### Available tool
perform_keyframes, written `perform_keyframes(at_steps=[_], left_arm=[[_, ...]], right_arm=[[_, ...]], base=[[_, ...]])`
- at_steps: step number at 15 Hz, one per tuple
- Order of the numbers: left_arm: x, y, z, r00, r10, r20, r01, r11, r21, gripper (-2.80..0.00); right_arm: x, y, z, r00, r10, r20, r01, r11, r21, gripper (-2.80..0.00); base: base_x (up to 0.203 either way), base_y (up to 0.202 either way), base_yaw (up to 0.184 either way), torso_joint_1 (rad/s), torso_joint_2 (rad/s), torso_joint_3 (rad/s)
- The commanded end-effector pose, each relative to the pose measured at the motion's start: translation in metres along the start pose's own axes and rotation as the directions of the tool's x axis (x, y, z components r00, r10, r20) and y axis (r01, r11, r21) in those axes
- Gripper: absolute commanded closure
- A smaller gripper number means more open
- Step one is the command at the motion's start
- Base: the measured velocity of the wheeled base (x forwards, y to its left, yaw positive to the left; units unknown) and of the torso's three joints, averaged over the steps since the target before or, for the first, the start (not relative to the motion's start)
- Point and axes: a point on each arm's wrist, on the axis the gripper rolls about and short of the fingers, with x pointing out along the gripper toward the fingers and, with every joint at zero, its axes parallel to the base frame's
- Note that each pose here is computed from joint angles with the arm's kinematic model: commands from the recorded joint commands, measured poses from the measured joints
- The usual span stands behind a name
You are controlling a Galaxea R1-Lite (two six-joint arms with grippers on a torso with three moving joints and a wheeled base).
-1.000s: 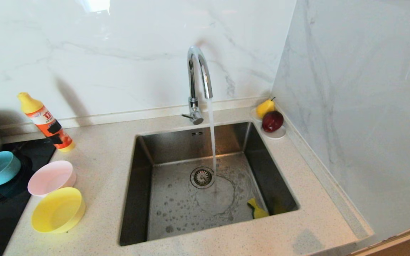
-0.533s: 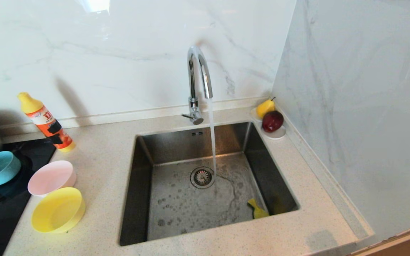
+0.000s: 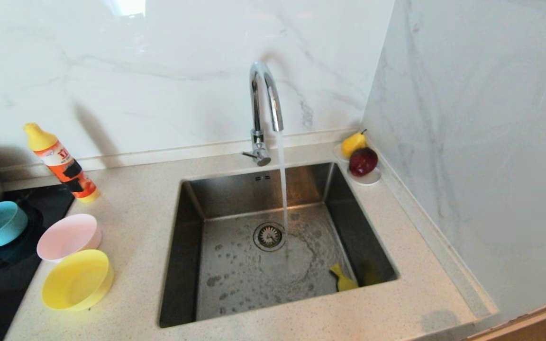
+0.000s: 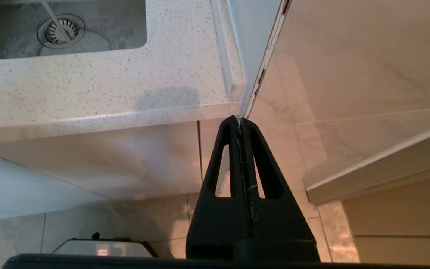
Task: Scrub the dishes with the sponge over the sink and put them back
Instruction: Turn off the faucet
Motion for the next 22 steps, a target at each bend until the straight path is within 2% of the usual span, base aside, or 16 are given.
perform_keyframes(at_steps=[1,7,11,14,22], left_arm=[[0.0,0.0,-0.0001,1.0,0.0,0.0,0.0,1.0,0.0,0.0],[0.0,0.0,-0.0001,1.0,0.0,0.0,0.0,1.0,0.0,0.0],[0.0,0.0,-0.0001,1.0,0.0,0.0,0.0,1.0,0.0,0.0],[0.0,0.0,-0.0001,1.0,0.0,0.0,0.0,1.0,0.0,0.0],[0.0,0.0,-0.0001,1.0,0.0,0.0,0.0,1.0,0.0,0.0]], right_arm=[[0.0008,0.0,-0.0006,1.0,0.001,-0.017,-0.001,1.0,-0.009,0.0],[0.0,0.0,-0.001,1.0,0.002,-0.008,-0.002,1.0,-0.011,0.0],[-0.0003,-0.0004,-0.0009,1.0,-0.018,-0.004,0.018,1.0,0.024,0.0],[-0.0002,-0.0003,-0.001,1.0,-0.015,-0.007,0.014,1.0,-0.018,0.0],[0.0,-0.0004,-0.0007,1.0,-0.018,-0.005,0.018,1.0,0.005,0.0]], base=[[0.0,0.0,0.0,0.0,0.0,0.0],[0.0,0.0,0.0,0.0,0.0,0.0],[0.0,0.0,0.0,0.0,0.0,0.0],[0.0,0.0,0.0,0.0,0.0,0.0],[0.0,0.0,0.0,0.0,0.0,0.0]])
